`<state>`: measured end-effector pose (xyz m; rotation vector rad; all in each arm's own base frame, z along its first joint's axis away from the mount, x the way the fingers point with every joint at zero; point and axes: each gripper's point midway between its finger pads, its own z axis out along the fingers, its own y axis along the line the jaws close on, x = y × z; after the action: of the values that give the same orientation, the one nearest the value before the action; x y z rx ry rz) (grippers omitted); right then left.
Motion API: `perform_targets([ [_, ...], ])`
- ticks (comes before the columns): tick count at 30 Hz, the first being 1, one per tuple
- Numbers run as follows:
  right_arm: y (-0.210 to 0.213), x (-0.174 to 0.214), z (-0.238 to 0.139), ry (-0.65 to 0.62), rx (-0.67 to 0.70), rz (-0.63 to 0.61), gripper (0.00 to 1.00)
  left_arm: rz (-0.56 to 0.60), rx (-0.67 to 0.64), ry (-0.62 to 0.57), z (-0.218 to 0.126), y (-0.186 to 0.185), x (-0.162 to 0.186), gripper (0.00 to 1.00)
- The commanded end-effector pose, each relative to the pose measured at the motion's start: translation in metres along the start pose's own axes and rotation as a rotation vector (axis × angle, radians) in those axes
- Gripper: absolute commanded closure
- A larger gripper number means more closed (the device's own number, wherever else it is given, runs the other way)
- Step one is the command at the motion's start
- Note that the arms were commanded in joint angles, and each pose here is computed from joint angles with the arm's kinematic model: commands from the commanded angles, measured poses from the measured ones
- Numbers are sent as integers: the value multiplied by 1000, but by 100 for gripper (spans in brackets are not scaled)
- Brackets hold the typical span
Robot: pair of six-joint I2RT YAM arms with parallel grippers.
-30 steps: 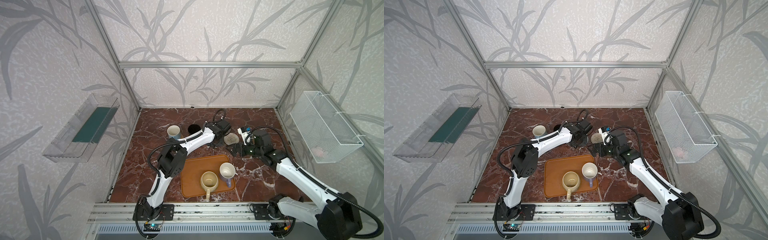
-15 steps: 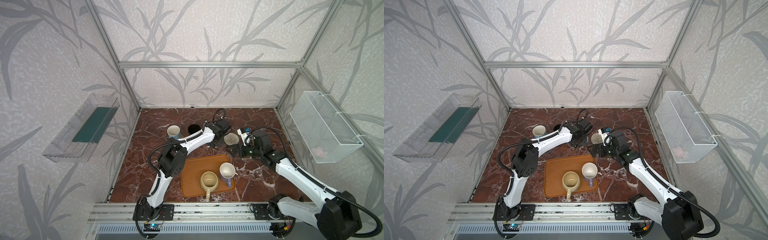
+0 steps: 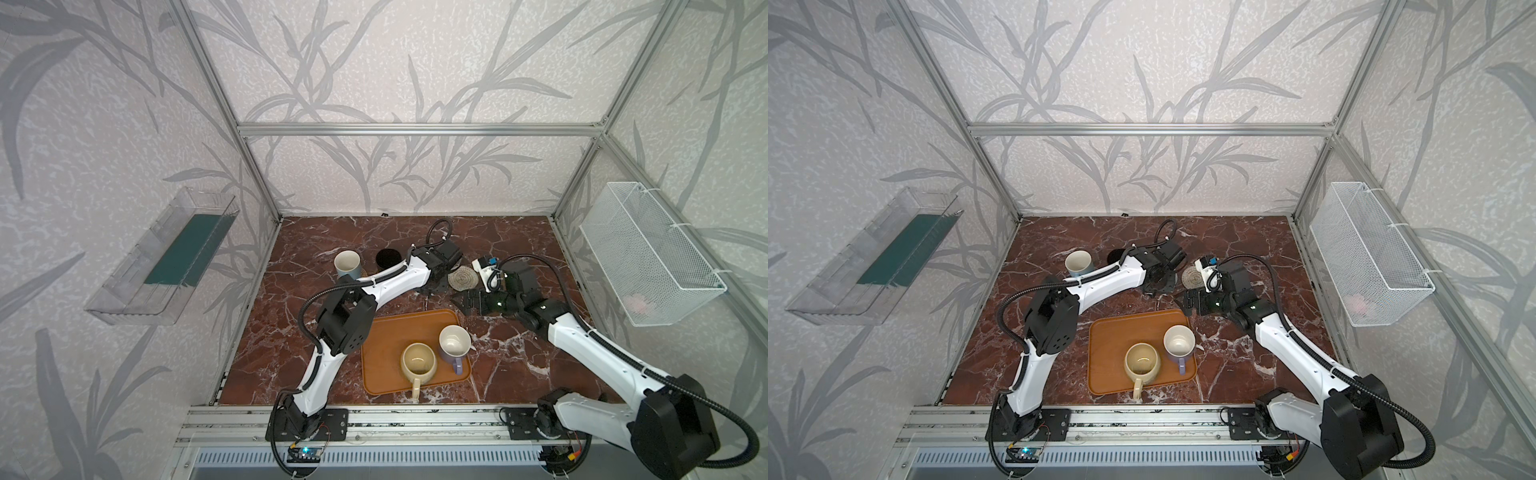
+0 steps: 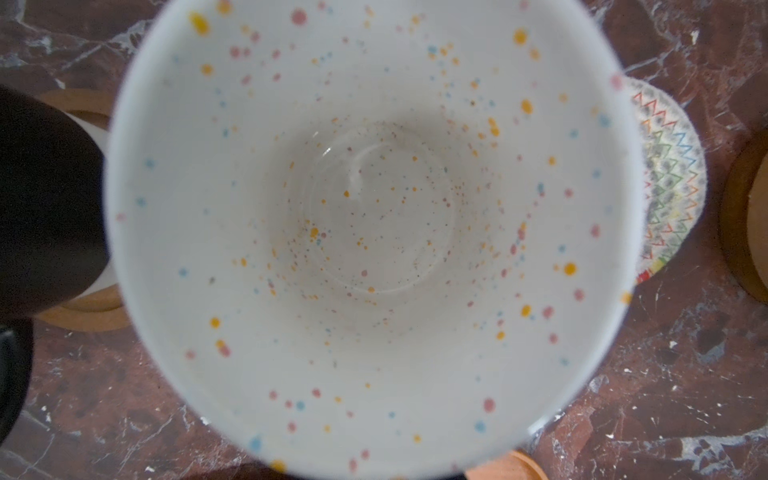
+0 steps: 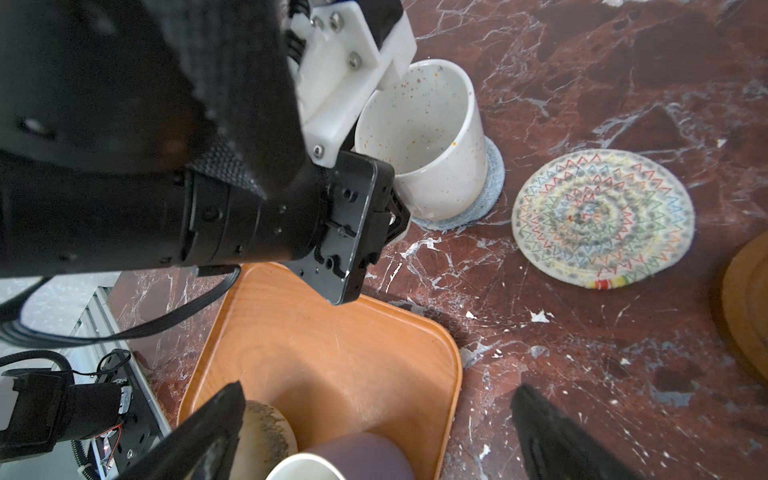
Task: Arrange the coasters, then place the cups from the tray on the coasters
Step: 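Open and raise the left gripper while the right gripper moves toward the tray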
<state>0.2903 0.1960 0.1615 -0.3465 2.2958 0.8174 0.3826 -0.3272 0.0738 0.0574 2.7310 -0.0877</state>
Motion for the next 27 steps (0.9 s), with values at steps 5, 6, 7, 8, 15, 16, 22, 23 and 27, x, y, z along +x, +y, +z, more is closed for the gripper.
perform_targets([
  [5,3,-4,-3,1,-6,-6,1,-9,53,-48,-13,-4,-10,72],
  [6,3,-4,-3,0,-3,-6,1,-10,62,-55,-15,-5,-10,71],
  [7,2,-4,-4,0,4,-3,1,-15,67,-64,-17,-4,-12,67],
  [8,1,-5,-5,-2,10,-3,1,-19,66,-73,-20,-3,-14,66],
  [15,3,-5,-8,-10,6,-10,1,-28,67,-99,-39,3,-19,32],
  [16,4,-5,-9,-10,2,-6,1,-33,73,-107,-43,3,-21,25],
  [22,10,-4,-17,11,-4,41,1,-58,137,-168,-80,5,-29,8],
  [23,11,-3,-20,21,-2,49,1,-63,153,-180,-87,6,-30,4],
  [27,21,3,-32,37,-3,44,1,-79,235,-223,-115,8,-29,1],
])
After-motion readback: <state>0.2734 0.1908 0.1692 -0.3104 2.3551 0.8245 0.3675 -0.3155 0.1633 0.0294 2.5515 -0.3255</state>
